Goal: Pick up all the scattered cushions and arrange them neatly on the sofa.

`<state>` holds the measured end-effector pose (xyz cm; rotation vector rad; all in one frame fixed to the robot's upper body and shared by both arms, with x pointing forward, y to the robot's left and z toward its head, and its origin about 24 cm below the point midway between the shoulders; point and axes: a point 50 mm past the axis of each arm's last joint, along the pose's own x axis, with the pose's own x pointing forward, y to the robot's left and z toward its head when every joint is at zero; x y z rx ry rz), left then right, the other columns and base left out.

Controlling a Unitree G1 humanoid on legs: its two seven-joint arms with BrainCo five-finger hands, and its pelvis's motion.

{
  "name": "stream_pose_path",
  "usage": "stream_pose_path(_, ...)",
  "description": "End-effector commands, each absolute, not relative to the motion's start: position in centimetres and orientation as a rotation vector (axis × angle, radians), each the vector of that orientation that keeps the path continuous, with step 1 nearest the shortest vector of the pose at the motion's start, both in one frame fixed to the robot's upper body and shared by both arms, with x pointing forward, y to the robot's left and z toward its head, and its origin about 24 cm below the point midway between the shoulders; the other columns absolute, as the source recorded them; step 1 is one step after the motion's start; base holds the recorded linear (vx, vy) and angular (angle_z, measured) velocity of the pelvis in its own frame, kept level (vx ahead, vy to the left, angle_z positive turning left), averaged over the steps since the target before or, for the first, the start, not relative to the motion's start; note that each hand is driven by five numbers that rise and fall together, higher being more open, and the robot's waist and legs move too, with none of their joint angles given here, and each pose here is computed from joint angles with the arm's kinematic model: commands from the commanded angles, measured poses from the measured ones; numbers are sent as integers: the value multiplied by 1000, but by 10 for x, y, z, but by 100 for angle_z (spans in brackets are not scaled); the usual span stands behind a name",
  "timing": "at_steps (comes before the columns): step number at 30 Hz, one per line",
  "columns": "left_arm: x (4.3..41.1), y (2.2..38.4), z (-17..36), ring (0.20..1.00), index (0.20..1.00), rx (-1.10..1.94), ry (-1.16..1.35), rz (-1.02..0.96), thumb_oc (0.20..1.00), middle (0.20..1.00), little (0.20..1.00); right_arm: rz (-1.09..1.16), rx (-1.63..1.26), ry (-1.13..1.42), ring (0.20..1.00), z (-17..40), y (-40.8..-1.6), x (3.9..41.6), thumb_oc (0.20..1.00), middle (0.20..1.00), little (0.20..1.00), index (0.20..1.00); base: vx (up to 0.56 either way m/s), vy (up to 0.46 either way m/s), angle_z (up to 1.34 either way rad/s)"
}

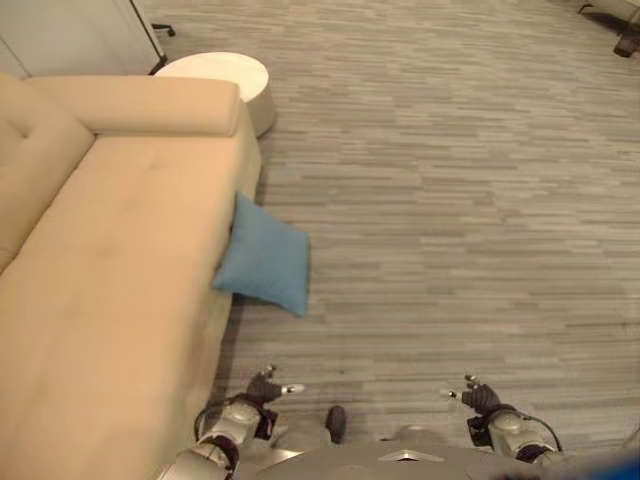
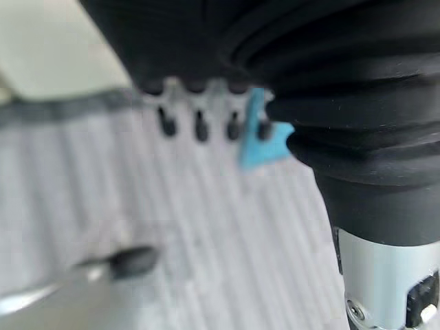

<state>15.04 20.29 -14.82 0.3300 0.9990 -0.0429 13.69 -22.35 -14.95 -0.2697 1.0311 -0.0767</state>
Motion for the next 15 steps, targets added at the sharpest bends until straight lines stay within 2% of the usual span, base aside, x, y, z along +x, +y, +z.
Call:
stream_pose_path(1,142,203,-152,1000,1000,312,1036,-38,1000,1000,1000,-79,-274,973,1000,-143,-229,147,1000,1000,1000,1000,260,-138,6)
stream_pose_path(6,136,204,-154,1000,1000,301,1053,-18,1000,1000,1000,-74,-275,960,1000,-142,-229,151,1000,1000,1000,1000,226,-141,16)
stream_pose_path(10,129,205,-157,1000,1000,287,1072,0,1000,1000,1000,-55,-281,962,1000,-142,-227,150,1000,1000,1000,1000,181,-230,66)
stream_pose_path(15,140,198,-154,1000,1000,274,1037,-17,1000,1000,1000,-110,-254,945,1000,-139,-235,151,1000,1000,1000,1000,102,-259,74)
